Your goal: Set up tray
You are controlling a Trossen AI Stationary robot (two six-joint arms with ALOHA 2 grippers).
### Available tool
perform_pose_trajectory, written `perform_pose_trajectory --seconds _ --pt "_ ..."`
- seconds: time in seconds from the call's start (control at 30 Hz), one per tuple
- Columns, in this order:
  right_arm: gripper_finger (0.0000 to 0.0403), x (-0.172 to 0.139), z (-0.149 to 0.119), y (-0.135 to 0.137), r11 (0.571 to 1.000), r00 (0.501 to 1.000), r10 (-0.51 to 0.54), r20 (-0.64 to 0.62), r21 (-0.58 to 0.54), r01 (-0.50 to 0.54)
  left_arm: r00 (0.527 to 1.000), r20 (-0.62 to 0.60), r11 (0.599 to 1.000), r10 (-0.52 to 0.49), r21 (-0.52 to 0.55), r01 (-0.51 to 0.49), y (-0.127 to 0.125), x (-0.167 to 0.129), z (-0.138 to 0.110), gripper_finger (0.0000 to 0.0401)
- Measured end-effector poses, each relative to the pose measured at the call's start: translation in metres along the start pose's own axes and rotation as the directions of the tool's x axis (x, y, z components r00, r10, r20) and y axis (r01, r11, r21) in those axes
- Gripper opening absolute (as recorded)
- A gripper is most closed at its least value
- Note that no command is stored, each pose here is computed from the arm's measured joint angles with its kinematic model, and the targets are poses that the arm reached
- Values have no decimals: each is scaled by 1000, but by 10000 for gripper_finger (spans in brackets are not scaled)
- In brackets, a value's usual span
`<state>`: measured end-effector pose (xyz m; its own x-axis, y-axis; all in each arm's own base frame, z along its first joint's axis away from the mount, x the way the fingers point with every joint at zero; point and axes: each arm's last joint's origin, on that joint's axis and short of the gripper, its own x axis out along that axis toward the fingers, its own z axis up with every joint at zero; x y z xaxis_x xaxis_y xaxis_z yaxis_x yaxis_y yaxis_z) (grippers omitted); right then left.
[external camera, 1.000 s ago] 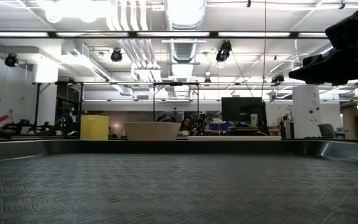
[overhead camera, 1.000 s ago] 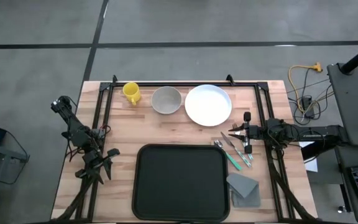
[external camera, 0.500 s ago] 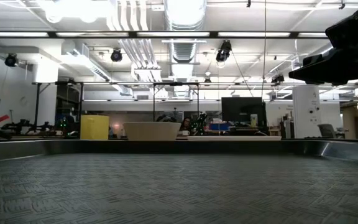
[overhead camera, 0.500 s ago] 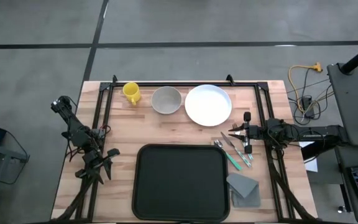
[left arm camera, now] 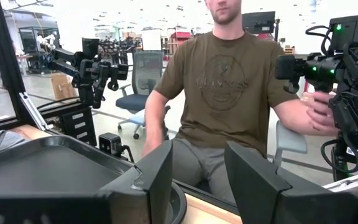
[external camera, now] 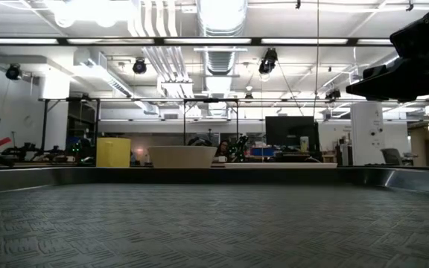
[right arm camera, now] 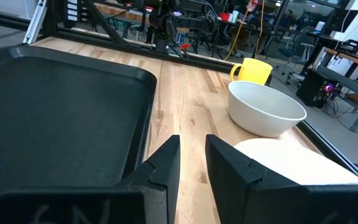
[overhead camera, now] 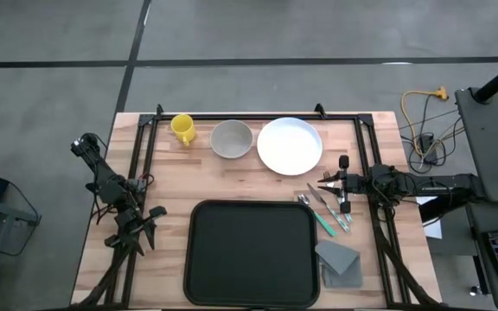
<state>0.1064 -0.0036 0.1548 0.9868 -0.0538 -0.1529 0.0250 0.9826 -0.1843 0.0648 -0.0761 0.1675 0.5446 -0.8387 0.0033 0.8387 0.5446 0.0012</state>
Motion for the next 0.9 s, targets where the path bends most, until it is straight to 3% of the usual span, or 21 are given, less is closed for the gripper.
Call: perform_pose_trajectory --seconds 0.2,0.4,0.5,0.7,0.8,0.9 --pt "68 0 0 0 1000 1000 0 0 0 0 1000 3 1000 12 2 -12 0 0 0 132" --pt "68 0 0 0 1000 1000 0 0 0 0 973 93 977 209 10 -211 6 -1 9 132" --pt "68 0 0 0 1000 1000 0 0 0 0 945 142 946 293 100 -308 8 -2 14 132" --pt "68 0 0 0 1000 1000 0 0 0 0 854 275 841 442 205 -501 12 -7 27 132" --pt "68 0 0 0 1000 1000 0 0 0 0 792 340 799 508 157 -580 14 -11 34 132" --pt "68 0 0 0 1000 1000 0 0 0 0 676 416 726 608 53 -686 16 -17 44 132"
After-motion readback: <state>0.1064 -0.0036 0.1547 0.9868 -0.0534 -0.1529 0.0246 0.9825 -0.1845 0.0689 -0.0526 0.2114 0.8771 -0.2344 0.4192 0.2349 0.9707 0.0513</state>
